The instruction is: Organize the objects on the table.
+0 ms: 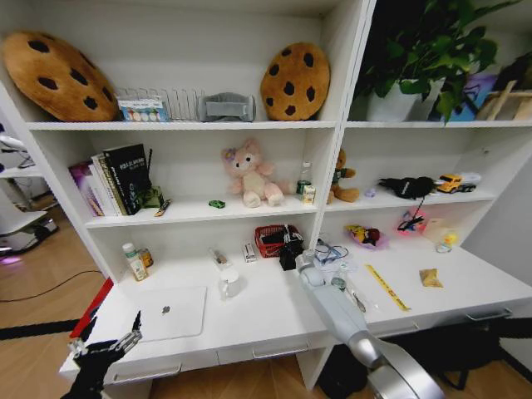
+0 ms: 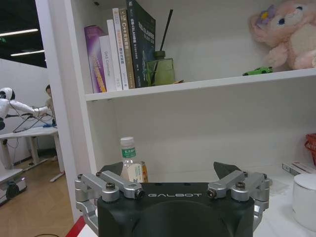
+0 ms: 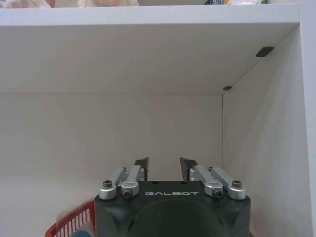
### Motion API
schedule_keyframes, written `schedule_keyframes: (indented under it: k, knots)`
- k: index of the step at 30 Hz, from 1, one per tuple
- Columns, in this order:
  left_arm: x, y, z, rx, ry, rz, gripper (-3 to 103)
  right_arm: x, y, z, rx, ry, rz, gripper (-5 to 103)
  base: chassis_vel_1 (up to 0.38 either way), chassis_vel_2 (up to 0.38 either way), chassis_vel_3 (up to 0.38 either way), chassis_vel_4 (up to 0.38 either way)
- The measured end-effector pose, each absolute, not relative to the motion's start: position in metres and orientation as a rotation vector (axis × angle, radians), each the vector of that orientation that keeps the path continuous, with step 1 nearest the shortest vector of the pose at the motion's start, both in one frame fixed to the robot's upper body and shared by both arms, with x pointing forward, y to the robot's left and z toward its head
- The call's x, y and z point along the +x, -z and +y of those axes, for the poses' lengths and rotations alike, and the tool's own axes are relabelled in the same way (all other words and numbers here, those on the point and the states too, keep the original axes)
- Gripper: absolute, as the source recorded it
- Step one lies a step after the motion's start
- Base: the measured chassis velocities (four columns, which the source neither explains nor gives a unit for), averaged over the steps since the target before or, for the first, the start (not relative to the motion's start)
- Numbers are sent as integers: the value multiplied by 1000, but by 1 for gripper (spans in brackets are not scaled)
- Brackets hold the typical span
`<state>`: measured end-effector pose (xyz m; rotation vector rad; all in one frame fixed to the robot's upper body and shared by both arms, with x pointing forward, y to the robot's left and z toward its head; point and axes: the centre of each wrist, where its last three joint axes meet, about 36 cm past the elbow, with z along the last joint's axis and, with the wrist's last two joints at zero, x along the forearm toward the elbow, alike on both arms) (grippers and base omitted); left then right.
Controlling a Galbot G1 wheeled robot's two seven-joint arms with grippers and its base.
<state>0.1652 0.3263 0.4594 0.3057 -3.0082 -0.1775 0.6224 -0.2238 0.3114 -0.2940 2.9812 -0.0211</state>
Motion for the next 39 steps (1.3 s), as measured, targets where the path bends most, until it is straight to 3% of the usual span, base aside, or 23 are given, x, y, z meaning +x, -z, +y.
schedule_keyframes:
  k: [5, 10, 12, 13, 15, 26, 39]
  knots:
    - [165, -459, 326, 306, 178, -3008, 100, 612, -315, -223, -324, -7, 2973, 60, 0, 0, 0, 0]
    - [165, -459, 326, 306, 178, -3008, 100, 592, -322, -225, -382, -11, 2950, 71, 0, 0, 0, 0]
    - [165, -459, 326, 306, 178, -3008, 100, 556, -346, -240, -444, 22, 2954, 87, 0, 0, 0, 0]
    - [165, -459, 326, 306, 178, -3008, 100, 556, -346, -240, -444, 22, 2954, 87, 0, 0, 0, 0]
    - [165, -459, 326, 306, 178, -3008, 100, 514, -364, -249, -399, 3, 3056, 97, 0, 0, 0, 0]
    - [165, -459, 326, 306, 178, -3009, 100, 433, -429, -271, -301, -266, 3473, 100, 0, 0, 0, 0]
    - [165, -459, 326, 306, 178, -3008, 100, 442, -395, -308, -214, -236, 3664, 100, 0, 0, 0, 0]
